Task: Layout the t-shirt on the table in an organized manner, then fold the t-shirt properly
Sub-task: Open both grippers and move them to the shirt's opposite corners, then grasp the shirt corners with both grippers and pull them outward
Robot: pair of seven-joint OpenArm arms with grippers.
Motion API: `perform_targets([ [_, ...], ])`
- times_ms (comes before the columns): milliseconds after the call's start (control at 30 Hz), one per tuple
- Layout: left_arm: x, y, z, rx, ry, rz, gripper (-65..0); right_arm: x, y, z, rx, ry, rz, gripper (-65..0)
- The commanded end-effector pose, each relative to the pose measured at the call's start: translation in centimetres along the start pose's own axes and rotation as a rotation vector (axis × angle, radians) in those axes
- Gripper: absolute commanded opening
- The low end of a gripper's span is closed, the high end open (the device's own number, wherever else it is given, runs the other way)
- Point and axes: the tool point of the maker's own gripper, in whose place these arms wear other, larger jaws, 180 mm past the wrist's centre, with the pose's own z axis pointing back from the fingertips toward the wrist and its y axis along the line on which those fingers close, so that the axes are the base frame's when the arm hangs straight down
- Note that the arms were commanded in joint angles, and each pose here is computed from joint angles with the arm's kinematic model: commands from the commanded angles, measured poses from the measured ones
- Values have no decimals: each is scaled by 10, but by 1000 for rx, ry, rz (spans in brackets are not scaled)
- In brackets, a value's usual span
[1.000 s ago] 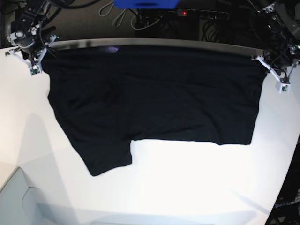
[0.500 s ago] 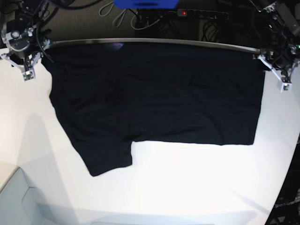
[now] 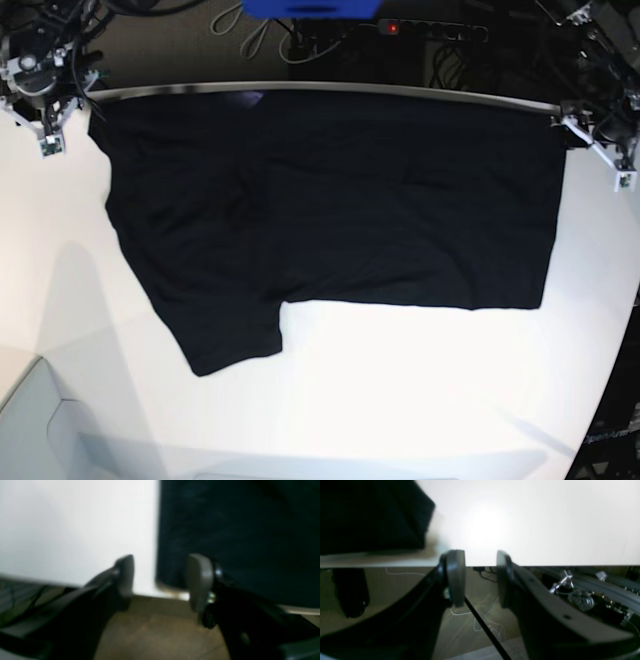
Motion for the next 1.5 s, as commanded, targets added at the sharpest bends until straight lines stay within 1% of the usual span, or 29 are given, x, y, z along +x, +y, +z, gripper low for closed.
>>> perform_targets([
  [0, 10, 8, 7, 22, -33, -6, -251, 5, -10, 4, -31, -21, -3, -406],
  [67, 11, 10, 8, 26, -37, -4, -196, 4, -10, 4, -31, -20, -1, -356],
  [133, 13, 12, 9, 32, -46, -7, -166, 7, -12, 4, -36, -28, 0, -302],
  [233, 26, 12, 9, 32, -77, -5, -159, 18, -19, 5, -55, -59, -16, -257],
  [367, 50, 17, 13, 43, -142, 22, -156, 31, -44, 11, -122, -96, -85, -253],
  [467, 80, 18, 18, 48, -218, 43, -156, 49, -64, 14, -172, -145, -141, -253],
  [600, 117, 14, 25, 42, -306, 48, -156, 82, -76, 17, -193, -225, -184, -252],
  [633, 125, 14, 27, 39, -326, 51, -156, 98, -76, 18, -187, -263, -188, -251],
  [700, 143, 14, 30, 32, -367, 57, -155, 130, -67, 17, -156, -325, -172, -250],
  [833, 173, -1, 20, -28, -389, 30, -155, 194, -39, 10, -54, -429, -123, -249],
  [933, 193, -21, 6, -85, -407, -27, -155, 231, -13, -11, 60, -442, -111, -249],
  [1033, 208, -35, -12, -98, -418, -84, -155, 257, 13, -36, 178, -422, -120, -248],
  [1133, 219, -42, -30, -99, -420, -97, -155, 287, 33, -52, 281, -449, -146, -233],
  [1233, 223, -44, -47, -113, -400, -80, -155, 304, 47, -64, 352, -478, -159, -218],
  [1333, 227, -48, -56, -143, -405, -58, -155, 308, 61, -75, 412, -482, -176, -214],
  [1467, 228, -42, -63, -154, -410, -39, -155, 301, 64, -89, 428, -466, -208, -214],
])
